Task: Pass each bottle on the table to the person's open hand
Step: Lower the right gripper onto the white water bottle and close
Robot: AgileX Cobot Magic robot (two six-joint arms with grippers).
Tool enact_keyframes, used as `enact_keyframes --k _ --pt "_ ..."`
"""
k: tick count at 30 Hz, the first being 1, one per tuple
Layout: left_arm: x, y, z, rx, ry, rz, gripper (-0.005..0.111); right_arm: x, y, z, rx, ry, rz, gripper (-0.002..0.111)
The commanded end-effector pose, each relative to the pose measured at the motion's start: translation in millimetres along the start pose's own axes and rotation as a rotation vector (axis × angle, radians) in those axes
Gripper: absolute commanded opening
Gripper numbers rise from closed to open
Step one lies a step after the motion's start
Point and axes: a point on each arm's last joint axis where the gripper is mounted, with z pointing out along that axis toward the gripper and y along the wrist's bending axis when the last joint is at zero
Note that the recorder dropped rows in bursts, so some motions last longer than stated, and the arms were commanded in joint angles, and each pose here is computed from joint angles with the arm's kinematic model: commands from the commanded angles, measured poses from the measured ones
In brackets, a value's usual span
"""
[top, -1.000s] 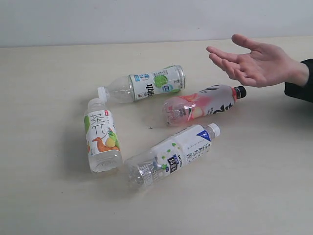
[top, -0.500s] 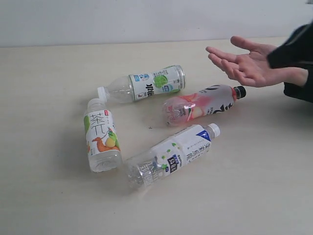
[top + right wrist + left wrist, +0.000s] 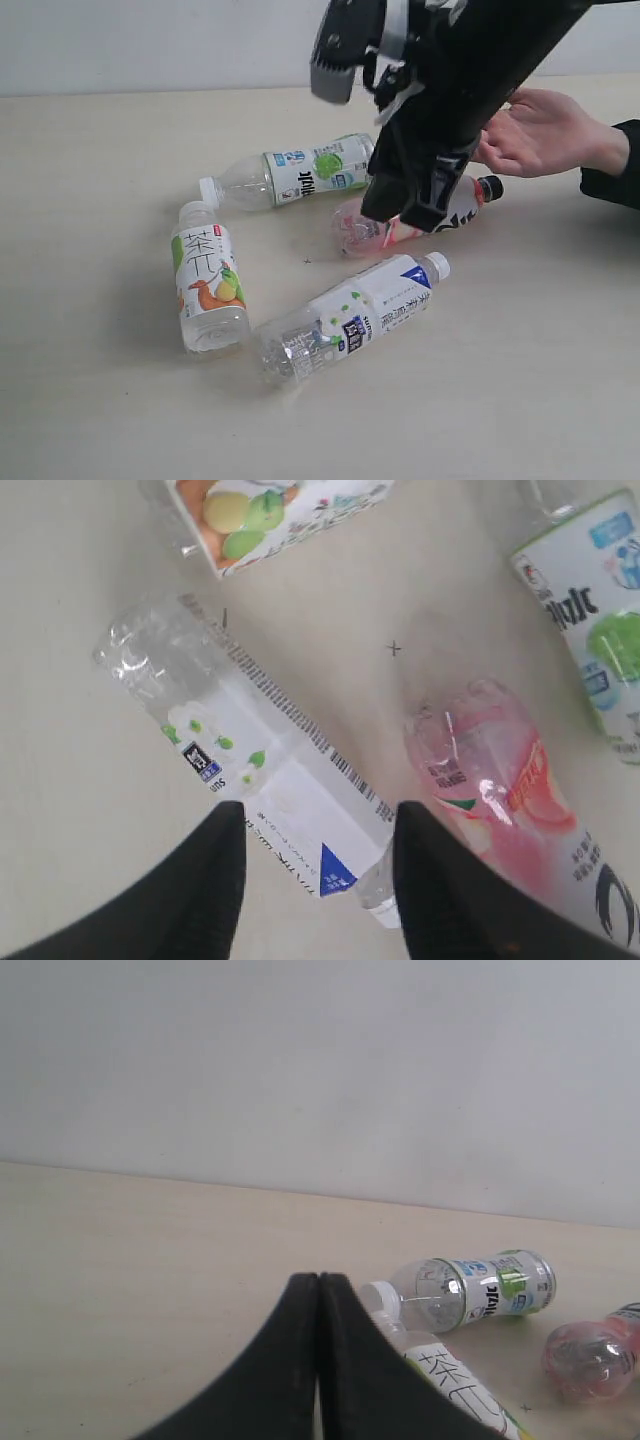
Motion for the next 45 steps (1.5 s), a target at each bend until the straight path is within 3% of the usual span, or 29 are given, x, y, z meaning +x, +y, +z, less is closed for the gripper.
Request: enact_keyframes --k 1,4,9,14,45 --pt "1 0.1 0 0.002 0.000 0.001 0.000 -9 7 19 0.016 0.099 -0.183 0.055" --pt "1 0.1 0 0.002 0.000 0.001 0.000 -15 12 30 0.026 0.143 -0.285 0.065" --pt "1 0.1 0 0.002 0.000 0.001 0.000 -30 25 45 0.014 0.125 -0.452 0.068" --pt "1 0.1 0 0.002 0.000 0.001 0.000 -37 36 64 -0.006 0.166 -0.531 0.075" --pt "1 0.1 0 0.002 0.000 0.001 0.000 -22 37 147 -0.163 0.300 -0.491 0.075"
